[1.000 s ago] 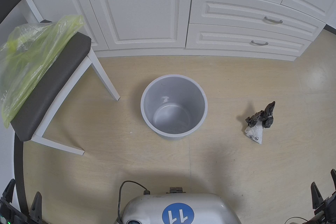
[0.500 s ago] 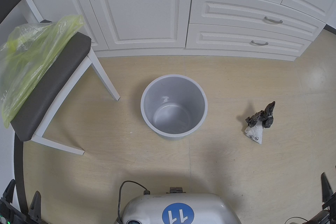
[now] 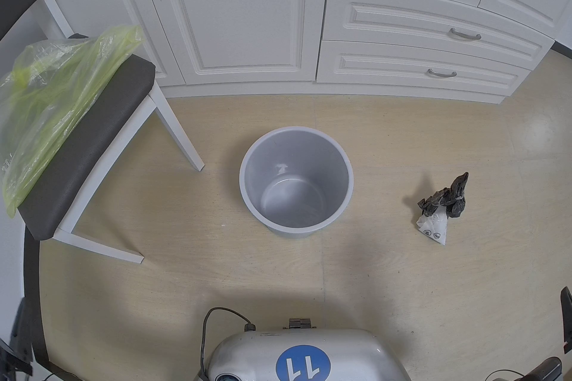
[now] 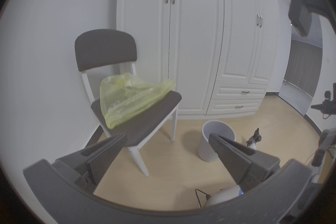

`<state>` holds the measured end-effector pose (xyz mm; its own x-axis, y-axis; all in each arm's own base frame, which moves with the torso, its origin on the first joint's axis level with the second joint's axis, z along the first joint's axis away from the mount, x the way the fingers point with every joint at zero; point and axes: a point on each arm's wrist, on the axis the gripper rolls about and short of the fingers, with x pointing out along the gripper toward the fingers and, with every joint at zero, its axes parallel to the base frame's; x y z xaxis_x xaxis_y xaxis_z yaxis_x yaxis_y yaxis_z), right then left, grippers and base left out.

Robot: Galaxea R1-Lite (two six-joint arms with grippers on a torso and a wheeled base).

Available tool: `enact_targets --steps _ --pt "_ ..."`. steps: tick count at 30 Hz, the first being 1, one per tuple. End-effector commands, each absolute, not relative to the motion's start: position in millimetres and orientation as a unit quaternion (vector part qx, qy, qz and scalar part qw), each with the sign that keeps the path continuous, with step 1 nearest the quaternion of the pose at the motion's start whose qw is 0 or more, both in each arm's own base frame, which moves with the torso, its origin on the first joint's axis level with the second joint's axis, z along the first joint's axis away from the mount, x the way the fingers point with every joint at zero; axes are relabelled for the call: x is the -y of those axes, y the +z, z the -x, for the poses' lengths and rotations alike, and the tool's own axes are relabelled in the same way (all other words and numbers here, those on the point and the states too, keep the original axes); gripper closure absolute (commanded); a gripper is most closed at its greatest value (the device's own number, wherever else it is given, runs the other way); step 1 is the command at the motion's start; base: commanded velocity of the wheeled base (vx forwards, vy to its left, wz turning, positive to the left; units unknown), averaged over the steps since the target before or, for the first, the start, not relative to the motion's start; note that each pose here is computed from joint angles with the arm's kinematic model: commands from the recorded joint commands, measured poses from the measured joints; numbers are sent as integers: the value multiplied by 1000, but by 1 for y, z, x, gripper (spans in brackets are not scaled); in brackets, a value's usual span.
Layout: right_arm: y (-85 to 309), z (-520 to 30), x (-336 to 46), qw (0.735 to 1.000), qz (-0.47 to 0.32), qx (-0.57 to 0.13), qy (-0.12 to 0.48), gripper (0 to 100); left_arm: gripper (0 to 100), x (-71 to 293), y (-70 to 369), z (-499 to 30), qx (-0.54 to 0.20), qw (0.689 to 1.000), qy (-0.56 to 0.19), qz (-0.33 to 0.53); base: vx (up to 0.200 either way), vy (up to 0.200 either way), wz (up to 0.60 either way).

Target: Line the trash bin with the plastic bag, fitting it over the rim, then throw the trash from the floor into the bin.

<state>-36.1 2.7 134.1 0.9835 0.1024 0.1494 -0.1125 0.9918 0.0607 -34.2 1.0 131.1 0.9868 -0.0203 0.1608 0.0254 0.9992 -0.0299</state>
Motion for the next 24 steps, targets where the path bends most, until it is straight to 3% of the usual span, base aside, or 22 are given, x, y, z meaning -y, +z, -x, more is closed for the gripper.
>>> enact_targets --steps 1,7,10,12,24 --pt "212 -19 -3 994 76 -40 65 0 0 -3 259 15 -17 1000 -12 -22 0 0 0" --pt "233 -26 -3 996 56 -22 71 0 0 1 289 -36 -103 983 -12 -149 0 0 0" --pt "233 -28 -3 996 54 -24 68 0 0 1 290 -41 -110 981 -9 -160 0 0 0" --pt "239 -42 -2 998 12 -18 55 0 0 2 282 -81 -172 960 18 -220 0 0 0" --pt "253 -27 -2 997 9 45 56 0 0 2 245 -133 -236 933 58 -267 0 0 0"
